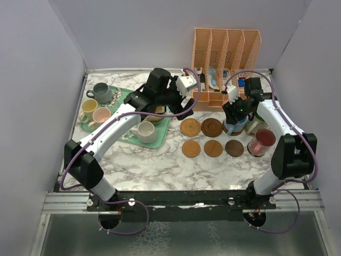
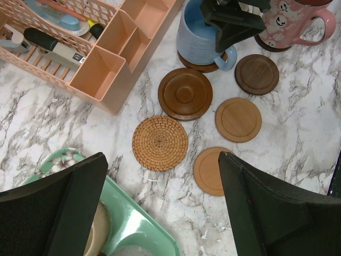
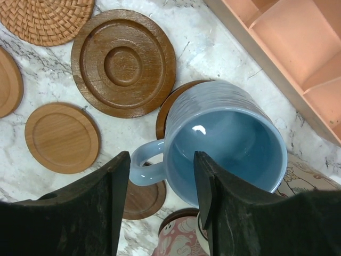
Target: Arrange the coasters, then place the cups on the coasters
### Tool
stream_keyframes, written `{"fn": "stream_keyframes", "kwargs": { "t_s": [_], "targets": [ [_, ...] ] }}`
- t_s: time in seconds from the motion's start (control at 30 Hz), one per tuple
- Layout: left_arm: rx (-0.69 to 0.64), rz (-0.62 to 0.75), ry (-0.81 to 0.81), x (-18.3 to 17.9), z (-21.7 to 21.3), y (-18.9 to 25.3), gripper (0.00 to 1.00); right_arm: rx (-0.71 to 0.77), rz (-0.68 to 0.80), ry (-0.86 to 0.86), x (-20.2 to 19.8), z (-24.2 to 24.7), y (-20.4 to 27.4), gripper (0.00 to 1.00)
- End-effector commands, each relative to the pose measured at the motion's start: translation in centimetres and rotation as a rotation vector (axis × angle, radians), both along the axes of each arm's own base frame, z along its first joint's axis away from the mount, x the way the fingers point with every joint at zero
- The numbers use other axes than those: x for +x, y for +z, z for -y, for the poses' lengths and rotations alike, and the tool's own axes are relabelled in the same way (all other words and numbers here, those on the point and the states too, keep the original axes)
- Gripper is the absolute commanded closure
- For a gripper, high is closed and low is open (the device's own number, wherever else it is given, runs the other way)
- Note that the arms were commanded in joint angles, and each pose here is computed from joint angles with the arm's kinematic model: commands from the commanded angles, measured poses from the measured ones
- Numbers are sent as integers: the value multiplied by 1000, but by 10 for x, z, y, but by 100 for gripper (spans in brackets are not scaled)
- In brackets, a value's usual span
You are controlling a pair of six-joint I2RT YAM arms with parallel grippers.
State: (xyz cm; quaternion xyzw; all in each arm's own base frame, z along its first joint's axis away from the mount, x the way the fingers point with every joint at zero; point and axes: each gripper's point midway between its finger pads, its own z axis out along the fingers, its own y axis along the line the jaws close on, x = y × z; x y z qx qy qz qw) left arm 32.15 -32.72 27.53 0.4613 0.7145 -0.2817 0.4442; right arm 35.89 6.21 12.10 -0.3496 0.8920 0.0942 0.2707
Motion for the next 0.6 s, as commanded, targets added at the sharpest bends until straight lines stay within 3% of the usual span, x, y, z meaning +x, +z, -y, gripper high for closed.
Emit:
{"fn": "stream_keyframes", "kwargs": {
  "t_s": [0.0,0.2,0.57],
  "targets": [
    [-27,33,-19,-6,-4,15,11,20,-22,-2,3,-6,-11,51],
    [-24,30,-19,-5,-3,13,11,39,-50,-2,0,-11,-20,62],
    [-23,28,-19,-6,-5,12,11,54,-78,-12,-4,-14,-28,74]
  ]
}}
